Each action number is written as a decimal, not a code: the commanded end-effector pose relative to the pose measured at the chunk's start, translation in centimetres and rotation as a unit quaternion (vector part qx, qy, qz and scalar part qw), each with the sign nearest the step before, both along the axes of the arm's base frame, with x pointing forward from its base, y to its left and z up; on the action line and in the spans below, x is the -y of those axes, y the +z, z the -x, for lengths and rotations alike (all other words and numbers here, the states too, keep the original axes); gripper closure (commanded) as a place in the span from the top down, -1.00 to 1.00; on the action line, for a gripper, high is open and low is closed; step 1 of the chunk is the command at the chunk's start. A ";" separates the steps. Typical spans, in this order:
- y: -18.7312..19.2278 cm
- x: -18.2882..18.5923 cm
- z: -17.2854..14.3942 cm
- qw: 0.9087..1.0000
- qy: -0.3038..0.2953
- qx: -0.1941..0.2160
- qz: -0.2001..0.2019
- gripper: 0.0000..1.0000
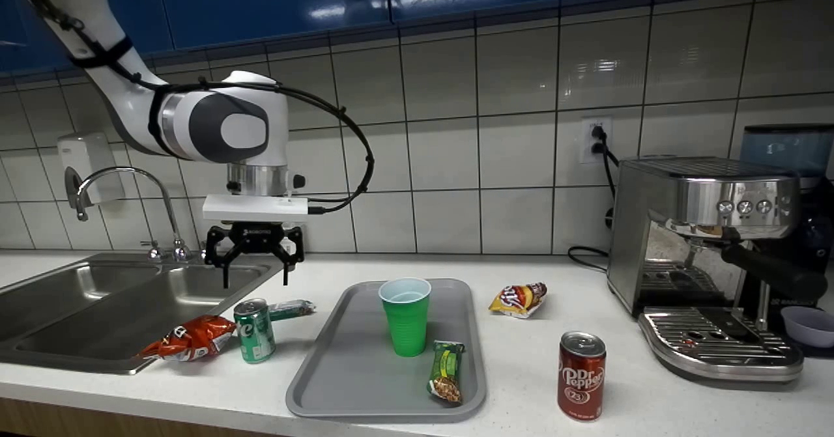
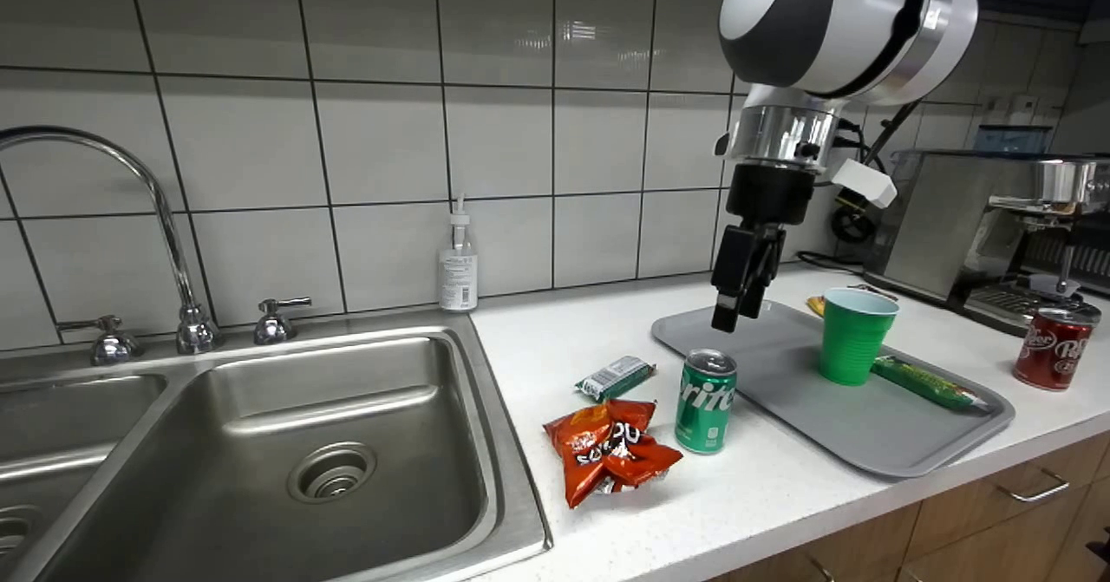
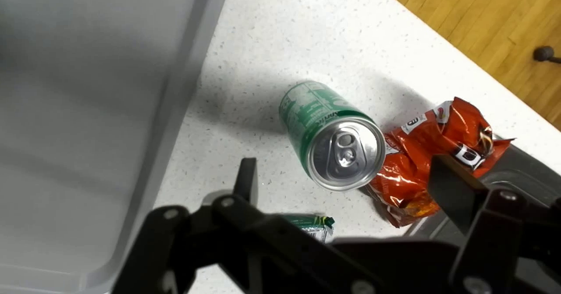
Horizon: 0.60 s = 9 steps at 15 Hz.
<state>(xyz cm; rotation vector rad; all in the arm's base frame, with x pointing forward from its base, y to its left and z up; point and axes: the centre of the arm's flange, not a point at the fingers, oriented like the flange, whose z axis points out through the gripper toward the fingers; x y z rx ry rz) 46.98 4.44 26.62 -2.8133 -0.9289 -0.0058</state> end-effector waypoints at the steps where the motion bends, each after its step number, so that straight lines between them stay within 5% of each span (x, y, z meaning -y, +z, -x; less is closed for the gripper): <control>1: -0.5 -0.7 0.2 1.000 0.013 0.011 -0.004 1.00; 9: -2.2 -1.9 0.1 1.000 0.025 0.005 -0.005 1.00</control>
